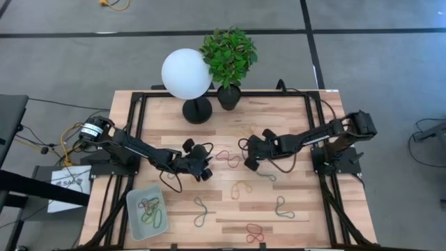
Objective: Pick and place items into bin
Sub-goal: Put the red rubber band into the gray bin
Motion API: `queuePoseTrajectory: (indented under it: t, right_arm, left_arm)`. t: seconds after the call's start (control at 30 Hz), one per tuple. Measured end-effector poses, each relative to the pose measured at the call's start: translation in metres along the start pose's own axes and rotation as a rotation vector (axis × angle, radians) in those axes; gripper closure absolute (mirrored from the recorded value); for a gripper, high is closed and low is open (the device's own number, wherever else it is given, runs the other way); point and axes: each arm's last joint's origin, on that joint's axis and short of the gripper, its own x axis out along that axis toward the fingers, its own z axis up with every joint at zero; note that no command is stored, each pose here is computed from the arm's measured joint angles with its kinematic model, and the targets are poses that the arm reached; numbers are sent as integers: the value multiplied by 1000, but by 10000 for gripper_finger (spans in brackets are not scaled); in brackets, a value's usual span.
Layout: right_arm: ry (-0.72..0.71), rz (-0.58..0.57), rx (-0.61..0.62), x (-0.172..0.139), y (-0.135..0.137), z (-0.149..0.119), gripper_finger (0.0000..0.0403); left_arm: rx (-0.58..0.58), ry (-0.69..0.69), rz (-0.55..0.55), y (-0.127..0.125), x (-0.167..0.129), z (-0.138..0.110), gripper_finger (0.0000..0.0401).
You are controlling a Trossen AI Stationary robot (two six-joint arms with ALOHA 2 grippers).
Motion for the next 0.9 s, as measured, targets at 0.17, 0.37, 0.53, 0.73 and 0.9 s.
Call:
queuePoseTrajectory:
  t: [0.17, 0.37, 0.53, 0.73, 0.9]
  right_arm:
    - [-215, 136, -47, -19, 17, 17, 401]
    - [-444, 256, -122, -32, 43, 29, 402]
    - [-492, 339, -174, -36, 53, 30, 402]
    - [-513, 373, -169, -38, 54, 32, 402]
    - [-505, 396, -171, -38, 55, 32, 403]
  left_arm:
    - [-19, -62, -37, -4, 0, 7, 321]
    - [-28, -109, -68, -8, -2, 12, 321]
    - [3, -123, -58, -9, -3, 12, 321]
    - [10, -179, -79, -13, -5, 17, 321]
    - [33, -214, -103, -17, -8, 20, 321]
